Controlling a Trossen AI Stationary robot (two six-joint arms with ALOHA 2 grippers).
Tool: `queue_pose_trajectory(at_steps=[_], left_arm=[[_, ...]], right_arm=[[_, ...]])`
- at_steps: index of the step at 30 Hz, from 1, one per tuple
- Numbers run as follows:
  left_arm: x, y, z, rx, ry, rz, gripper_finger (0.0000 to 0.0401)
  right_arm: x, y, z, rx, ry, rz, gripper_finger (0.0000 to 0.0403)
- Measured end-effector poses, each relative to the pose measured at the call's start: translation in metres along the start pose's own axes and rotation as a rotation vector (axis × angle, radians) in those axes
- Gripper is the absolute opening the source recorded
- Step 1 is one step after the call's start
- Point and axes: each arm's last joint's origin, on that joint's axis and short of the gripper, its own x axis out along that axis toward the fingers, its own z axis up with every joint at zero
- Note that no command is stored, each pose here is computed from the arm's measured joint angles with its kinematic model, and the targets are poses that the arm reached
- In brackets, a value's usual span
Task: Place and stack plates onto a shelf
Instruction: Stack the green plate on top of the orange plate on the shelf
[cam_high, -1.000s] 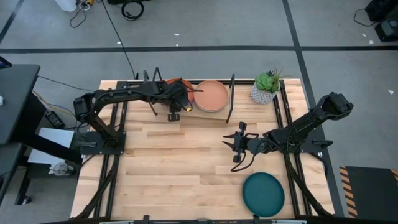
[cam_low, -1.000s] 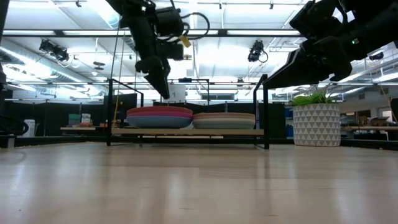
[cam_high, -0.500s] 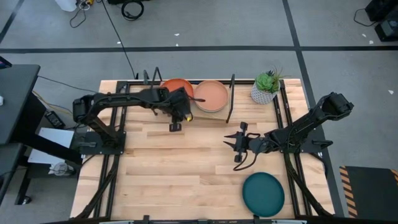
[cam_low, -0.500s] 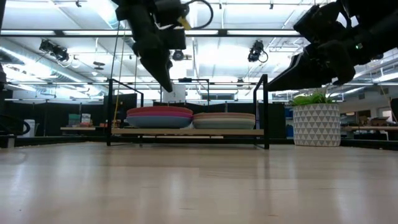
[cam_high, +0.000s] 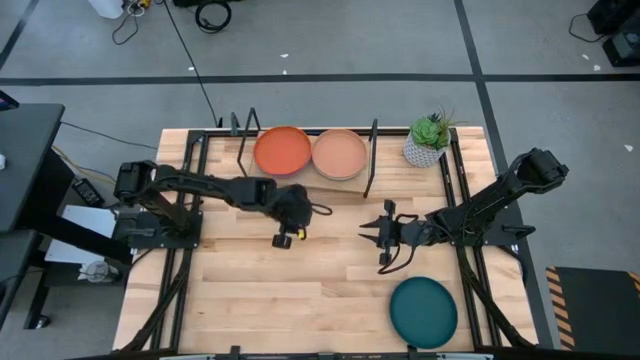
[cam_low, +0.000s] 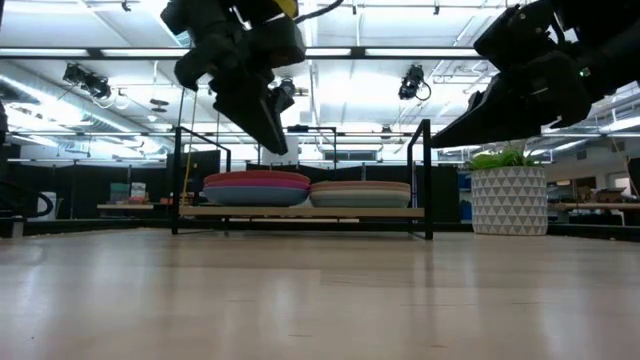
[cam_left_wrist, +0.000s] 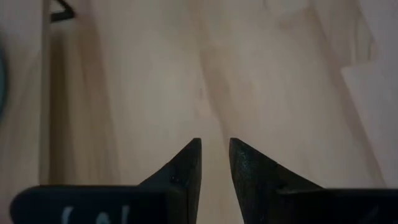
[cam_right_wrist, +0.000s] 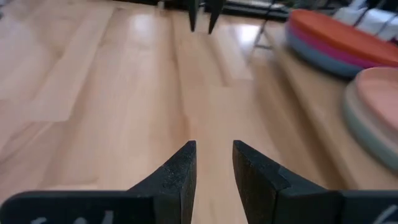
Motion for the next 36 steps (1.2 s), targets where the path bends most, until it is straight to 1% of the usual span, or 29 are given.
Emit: queue_pose_trajectory(at_steps=[3,7,11,14,21,25,29,32,36], left_arm=[[0.006,-0.009,-0.003,0.022,-0.021,-0.009,0.0089],[0.013,-0.017,-0.009,0.039,-0.047,-0.014,0.0089],[0.019,-0.018,-0.016,0.039,-0.062,-0.009,0.0089],[0.021,-0.019,-0.020,0.032,-0.051,-0.012,0.0089],[0.023,-0.022,-0.025,0.032,-0.029,-0.022,0.0089],[0.023,-0.024,-0.024,0.038,-0.030,-0.025,0.0089],[0.023,-0.024,-0.024,0.039,-0.030,-0.024,0.0089],[0.023,-0.024,-0.024,0.068,-0.029,-0.024,0.0089],[0.023,-0.024,-0.024,0.142,-0.037,-0.021,0.0089]], right_arm=[[0.000,0.002,-0.002,0.004,0.029,0.060,0.0110],[0.001,0.004,-0.002,0.011,0.120,0.090,0.0110],[0.001,0.005,-0.002,0.022,0.255,0.110,0.0110],[0.000,0.006,0.002,0.028,0.328,0.131,0.0110],[-0.007,0.015,0.009,0.014,0.472,0.283,0.0110],[-0.017,0.021,0.009,0.020,0.606,0.308,0.0110],[-0.030,0.026,0.003,0.043,0.766,0.363,0.0115],[-0.037,0.028,-0.002,0.084,0.863,0.400,0.0122],[-0.041,0.028,-0.006,0.154,0.937,0.372,0.0140]])
